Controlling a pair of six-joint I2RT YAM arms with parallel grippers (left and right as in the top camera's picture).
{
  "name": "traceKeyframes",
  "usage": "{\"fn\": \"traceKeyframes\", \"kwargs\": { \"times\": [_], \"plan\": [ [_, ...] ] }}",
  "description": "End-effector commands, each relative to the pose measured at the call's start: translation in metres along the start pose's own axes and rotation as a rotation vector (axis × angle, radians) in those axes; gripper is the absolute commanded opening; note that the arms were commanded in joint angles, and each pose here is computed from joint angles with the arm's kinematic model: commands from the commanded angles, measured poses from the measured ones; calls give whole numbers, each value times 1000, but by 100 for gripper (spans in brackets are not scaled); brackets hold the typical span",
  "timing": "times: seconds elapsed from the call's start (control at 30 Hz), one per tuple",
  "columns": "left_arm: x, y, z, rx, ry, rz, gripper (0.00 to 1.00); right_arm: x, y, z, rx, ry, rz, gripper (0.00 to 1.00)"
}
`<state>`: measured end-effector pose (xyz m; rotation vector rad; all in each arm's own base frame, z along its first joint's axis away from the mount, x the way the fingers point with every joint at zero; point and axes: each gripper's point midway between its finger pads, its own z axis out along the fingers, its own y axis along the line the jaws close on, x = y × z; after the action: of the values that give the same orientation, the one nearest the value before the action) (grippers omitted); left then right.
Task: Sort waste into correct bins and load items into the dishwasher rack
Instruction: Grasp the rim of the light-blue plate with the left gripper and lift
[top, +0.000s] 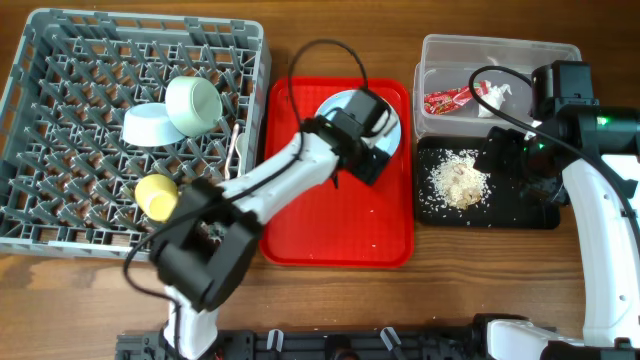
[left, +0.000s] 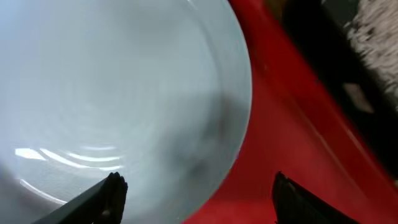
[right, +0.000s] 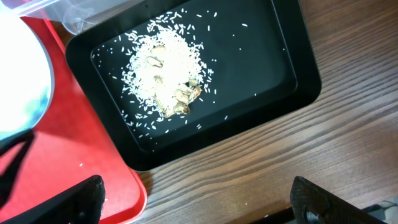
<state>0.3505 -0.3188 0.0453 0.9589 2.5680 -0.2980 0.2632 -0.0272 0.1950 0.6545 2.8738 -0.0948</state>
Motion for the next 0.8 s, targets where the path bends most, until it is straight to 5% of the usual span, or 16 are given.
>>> {"fn": "traceKeyframes", "kwargs": {
  "times": [0.0, 0.23, 0.37, 0.6, 0.77],
  "plan": [
    [18, 8, 27, -57, 67, 53, 75, 0, 0, -1, -3, -3, 5, 96],
    [51, 2, 30, -48, 200, 58, 22, 0, 0, -1, -3, -3, 4, 96],
    [51, -5, 28, -44, 202, 73, 4, 0, 0, -1, -3, -2, 1, 96],
    [10, -15, -15, -40, 72, 17, 4, 0, 0, -1, -2, -1, 1, 96],
    [-45, -8, -107, -34, -166, -95, 4, 0, 0, -1, -2, -1, -4, 96]
  ]
}}
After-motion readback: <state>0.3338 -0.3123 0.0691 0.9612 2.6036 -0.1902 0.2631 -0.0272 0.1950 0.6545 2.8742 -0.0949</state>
